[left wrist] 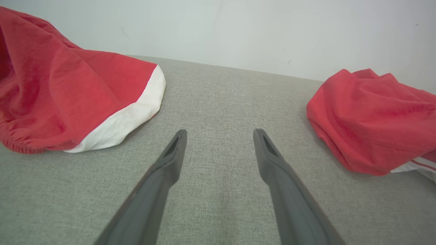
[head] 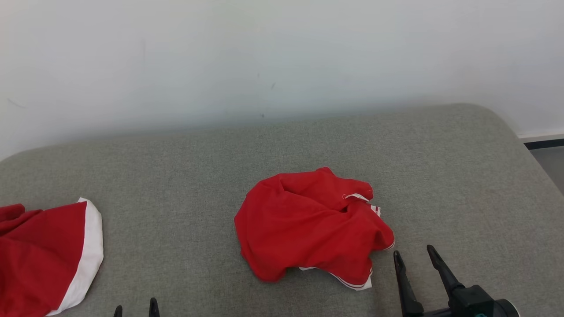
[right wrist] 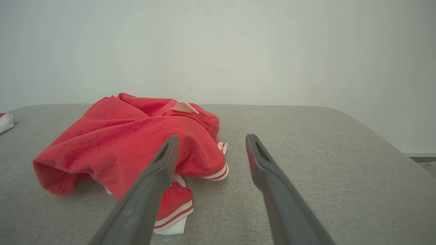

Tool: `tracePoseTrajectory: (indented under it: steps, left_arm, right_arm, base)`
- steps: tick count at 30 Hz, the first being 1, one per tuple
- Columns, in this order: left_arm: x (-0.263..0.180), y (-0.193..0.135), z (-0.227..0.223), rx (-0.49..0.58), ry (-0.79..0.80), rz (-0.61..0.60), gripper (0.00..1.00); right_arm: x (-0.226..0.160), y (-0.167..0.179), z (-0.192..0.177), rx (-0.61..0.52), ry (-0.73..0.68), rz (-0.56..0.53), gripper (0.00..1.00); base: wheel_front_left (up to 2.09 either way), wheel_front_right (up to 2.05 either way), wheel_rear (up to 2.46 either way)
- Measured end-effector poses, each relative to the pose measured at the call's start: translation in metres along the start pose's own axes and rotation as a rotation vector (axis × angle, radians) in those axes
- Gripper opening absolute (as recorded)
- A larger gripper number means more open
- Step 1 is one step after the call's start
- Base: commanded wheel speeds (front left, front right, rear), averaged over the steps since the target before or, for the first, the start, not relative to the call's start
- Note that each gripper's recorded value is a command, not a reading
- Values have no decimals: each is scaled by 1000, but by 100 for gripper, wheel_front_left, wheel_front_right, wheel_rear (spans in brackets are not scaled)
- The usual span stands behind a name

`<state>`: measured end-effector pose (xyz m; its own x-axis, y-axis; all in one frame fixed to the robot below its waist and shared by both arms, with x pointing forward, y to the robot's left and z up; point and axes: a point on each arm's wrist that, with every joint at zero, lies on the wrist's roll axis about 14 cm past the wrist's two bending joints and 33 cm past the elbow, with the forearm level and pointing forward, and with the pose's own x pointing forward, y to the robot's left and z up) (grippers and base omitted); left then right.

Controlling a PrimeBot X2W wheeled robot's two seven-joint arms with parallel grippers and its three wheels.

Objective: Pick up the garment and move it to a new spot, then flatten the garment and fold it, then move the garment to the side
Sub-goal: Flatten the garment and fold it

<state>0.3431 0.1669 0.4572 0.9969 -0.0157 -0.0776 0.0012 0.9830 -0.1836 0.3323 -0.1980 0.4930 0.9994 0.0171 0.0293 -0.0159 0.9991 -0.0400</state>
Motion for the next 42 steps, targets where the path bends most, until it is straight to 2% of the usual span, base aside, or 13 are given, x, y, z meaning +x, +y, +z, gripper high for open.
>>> tracePoseTrajectory:
  steps: [22, 30, 35, 39, 42]
  left_arm:
    - [4, -16, -4, 17, 11, -58, 100]
    - [27, -48, -6, -58, 102, -160, 100]
    - [54, -74, -7, -82, 212, -223, 100]
    - [80, -100, -1, -143, 285, -277, 100]
    - [99, -113, 0, -112, 338, -294, 100]
  right_arm:
    - [-1, -3, 0, 4, -1, -9, 100]
    - [-3, -7, 0, 9, 2, -26, 100]
    - [-6, -13, 1, 15, -1, -48, 100]
    - [-12, -23, -1, 16, 5, -84, 100]
    - [-18, -32, -2, 18, 10, -115, 100]
  base:
    - [0, 0, 0]
    - [0, 0, 0]
    - [0, 0, 0]
    - [0, 0, 0]
    - [0, 0, 0]
